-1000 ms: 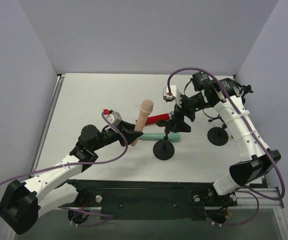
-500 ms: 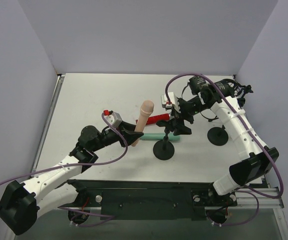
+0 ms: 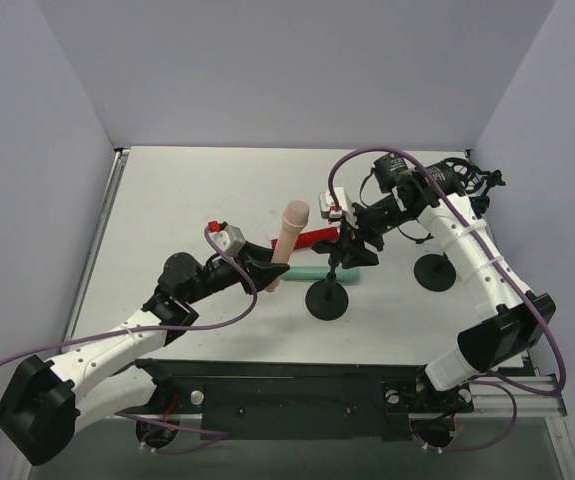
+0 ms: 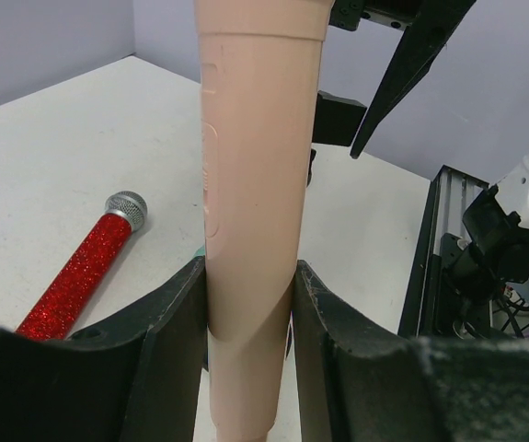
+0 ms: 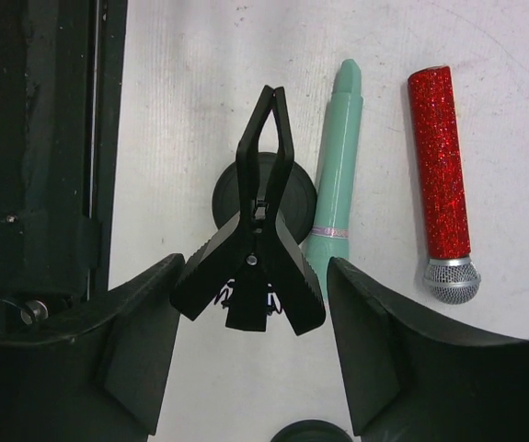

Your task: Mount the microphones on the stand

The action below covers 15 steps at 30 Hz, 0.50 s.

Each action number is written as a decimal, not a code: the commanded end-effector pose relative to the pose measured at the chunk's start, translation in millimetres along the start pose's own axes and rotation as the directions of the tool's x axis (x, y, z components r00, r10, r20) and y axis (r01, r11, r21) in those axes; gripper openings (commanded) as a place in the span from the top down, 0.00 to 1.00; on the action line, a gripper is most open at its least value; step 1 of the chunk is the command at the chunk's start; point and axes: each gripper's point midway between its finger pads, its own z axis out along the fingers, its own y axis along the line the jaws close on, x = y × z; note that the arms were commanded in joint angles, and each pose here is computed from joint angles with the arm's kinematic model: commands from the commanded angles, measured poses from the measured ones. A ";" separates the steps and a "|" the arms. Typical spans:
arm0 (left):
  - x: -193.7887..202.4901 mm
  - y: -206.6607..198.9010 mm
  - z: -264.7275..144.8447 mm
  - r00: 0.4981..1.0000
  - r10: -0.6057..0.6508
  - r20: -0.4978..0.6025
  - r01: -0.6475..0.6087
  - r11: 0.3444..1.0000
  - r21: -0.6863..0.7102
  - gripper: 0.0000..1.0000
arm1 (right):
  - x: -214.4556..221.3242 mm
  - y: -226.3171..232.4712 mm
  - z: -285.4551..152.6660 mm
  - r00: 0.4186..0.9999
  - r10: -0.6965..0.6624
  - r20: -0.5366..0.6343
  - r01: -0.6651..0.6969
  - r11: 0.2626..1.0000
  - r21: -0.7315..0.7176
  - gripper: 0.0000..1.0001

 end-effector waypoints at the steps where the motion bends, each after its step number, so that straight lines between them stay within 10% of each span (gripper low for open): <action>1: -21.7 -7.0 6.8 0.995 0.028 0.099 -0.032 0.999 0.032 1.00 | -6.8 15.9 -1.1 0.999 0.008 0.041 -0.006 0.999 -0.035 0.46; 15: 0.1 -8.4 29.6 0.996 0.041 0.074 -0.047 0.995 0.083 1.00 | -4.5 23.5 -4.6 0.994 0.040 0.100 -0.036 0.998 -0.043 0.89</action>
